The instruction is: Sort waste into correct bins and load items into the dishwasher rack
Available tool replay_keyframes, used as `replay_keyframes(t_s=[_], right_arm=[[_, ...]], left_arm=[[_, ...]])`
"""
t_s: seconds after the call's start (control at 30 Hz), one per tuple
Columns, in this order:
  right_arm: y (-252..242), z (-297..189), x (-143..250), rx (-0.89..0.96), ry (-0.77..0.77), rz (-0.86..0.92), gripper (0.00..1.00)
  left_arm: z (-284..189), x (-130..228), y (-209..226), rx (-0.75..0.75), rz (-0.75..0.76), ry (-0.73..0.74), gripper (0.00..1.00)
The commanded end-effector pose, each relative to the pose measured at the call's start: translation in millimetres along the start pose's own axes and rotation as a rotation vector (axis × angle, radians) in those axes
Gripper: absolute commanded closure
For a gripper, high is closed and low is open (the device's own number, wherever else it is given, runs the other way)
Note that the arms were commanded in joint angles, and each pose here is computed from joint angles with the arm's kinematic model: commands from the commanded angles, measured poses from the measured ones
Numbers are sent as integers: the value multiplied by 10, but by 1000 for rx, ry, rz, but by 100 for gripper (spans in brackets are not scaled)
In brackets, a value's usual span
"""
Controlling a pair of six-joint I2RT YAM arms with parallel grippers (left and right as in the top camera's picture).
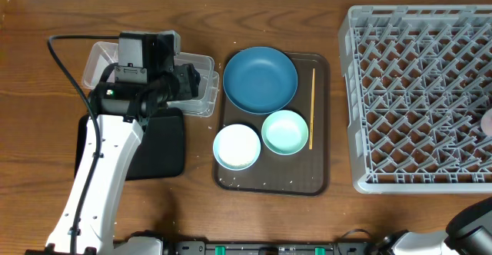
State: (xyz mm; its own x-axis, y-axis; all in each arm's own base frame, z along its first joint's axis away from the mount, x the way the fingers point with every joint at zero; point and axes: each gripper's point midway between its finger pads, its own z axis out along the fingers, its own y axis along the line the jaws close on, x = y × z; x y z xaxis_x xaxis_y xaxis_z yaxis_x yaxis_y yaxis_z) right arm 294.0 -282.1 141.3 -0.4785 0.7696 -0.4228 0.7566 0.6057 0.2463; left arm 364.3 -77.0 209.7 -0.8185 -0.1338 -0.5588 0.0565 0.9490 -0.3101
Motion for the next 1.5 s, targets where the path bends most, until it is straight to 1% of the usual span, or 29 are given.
replay_keyframes(t_s=[0.0,0.17,0.23,0.27,0.3,0.33,0.4,0.47,0.5,0.53,0.87,0.9,0.97,1.0,1.03,1.07,1.13,1.17,1.27,1.47], right_arm=[[32,68,-39,-23,2,11,89],[79,67,-56,-50,-3,9,89],[76,67,-49,-48,0,9,86],[74,67,-47,-47,0,9,83],[61,67,-40,-40,3,10,77],[49,68,-29,-33,7,11,70],[46,68,-6,-32,16,14,50],[46,68,-7,-32,16,14,20],[46,68,-6,-32,16,14,3],[50,67,-3,-34,18,14,1],[219,52,21,-133,33,14,1],[229,51,29,-139,36,15,4],[227,50,49,-138,45,18,18],[230,49,72,-140,54,20,35],[232,49,99,-139,65,22,60],[234,48,130,-137,77,24,78],[248,51,143,-137,82,20,95],[242,53,130,-133,76,19,99],[212,60,70,-115,51,13,99],[46,82,-28,-18,6,5,99]], left_arm=[[-17,-25,31,-14,6,-8,47],[-17,-24,31,-15,6,-7,47],[-17,-25,31,-14,6,-8,47],[-17,-25,31,-14,6,-8,47],[-17,-25,31,-14,6,-8,47],[-17,-25,31,-14,6,-8,47],[-17,-24,31,-15,6,-7,47],[-17,-22,32,-15,6,-6,47],[-17,-19,32,-15,5,-5,47],[-17,-18,33,-15,5,-5,47],[-17,-17,33,-15,5,-4,47],[-17,-17,33,-15,5,-4,47],[-17,-18,33,-15,5,-5,47],[-17,-17,33,-15,5,-4,47],[-17,-17,33,-15,5,-4,47],[-17,-17,33,-15,5,-4,47],[-17,-17,33,-15,5,-4,47],[-17,-17,33,-15,5,-4,47],[-17,-17,33,-15,5,-4,47],[-17,-7,35,-16,4,0,47]])
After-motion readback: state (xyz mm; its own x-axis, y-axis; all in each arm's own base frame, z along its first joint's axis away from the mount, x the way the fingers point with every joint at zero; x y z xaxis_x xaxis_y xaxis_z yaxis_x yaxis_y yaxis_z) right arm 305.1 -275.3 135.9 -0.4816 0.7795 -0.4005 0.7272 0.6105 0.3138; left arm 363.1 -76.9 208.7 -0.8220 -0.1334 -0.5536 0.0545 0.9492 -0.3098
